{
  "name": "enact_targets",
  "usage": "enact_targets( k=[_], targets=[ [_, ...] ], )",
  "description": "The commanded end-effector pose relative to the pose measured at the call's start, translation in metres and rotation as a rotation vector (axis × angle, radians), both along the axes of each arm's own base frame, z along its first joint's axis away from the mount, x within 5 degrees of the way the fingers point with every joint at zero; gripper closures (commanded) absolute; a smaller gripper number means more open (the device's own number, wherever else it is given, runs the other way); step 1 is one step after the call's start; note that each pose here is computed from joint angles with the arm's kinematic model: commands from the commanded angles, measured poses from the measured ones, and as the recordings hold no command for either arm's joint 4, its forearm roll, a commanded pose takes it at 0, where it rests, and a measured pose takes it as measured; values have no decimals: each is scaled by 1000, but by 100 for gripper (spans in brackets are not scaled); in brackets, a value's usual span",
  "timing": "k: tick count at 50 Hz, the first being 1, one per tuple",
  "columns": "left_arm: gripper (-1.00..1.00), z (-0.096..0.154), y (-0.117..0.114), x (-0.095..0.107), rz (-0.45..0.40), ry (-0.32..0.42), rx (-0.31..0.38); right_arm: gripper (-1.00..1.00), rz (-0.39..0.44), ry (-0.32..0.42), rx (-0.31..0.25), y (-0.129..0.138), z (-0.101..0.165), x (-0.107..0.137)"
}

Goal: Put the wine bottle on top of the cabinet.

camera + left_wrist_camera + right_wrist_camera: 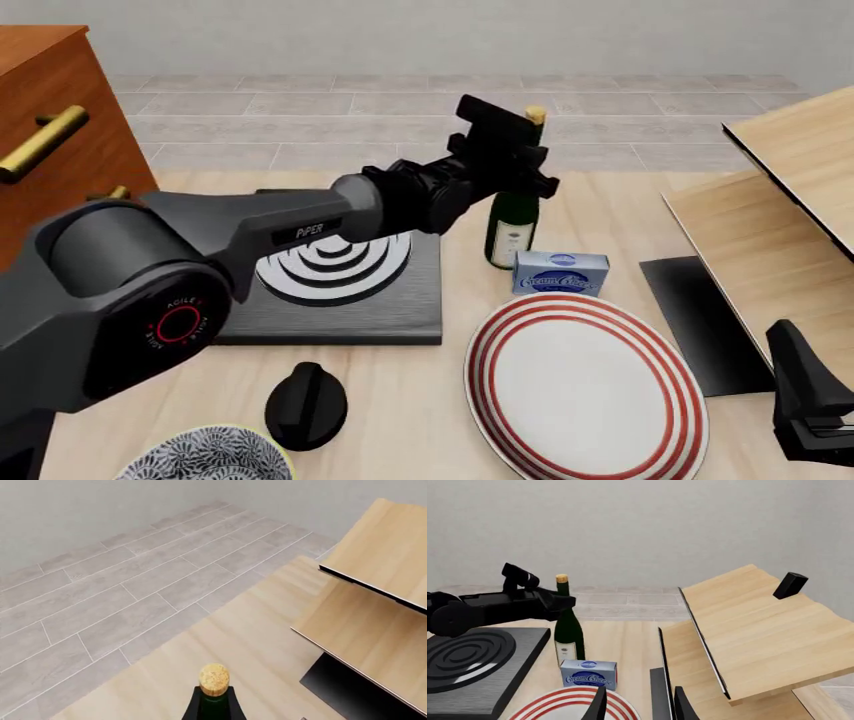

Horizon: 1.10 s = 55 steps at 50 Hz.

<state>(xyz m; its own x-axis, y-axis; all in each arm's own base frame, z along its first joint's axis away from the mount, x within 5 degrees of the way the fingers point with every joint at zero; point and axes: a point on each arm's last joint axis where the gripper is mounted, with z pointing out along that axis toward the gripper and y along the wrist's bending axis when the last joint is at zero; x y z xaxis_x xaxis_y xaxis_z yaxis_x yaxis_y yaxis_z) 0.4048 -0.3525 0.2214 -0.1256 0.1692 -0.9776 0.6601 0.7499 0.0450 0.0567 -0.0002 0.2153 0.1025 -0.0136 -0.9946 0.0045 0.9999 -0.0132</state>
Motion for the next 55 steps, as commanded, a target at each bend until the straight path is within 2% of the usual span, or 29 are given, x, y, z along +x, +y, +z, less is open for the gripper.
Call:
enact_targets(
  k=[1, 7, 12, 22, 29, 55],
  targets=[
    [100, 2, -1, 0, -18, -44, 43, -100, 0, 0, 0, 0, 0, 0],
    [100, 8, 1, -2, -17, -60, 25, -100, 0, 0, 0, 0, 0, 0],
    [100, 23, 12, 3, 10, -86, -30, -100, 0, 0, 0, 0, 0, 0],
    [100, 37, 20, 0, 19, -133, -63, -100, 0, 0, 0, 0, 0, 0],
    [100, 42, 22, -1, 25, -133, -84, -100, 0, 0, 0, 0, 0, 0],
    [100, 50, 30, -6, 30, -148, -99, -100, 0, 0, 0, 0, 0, 0]
  ],
)
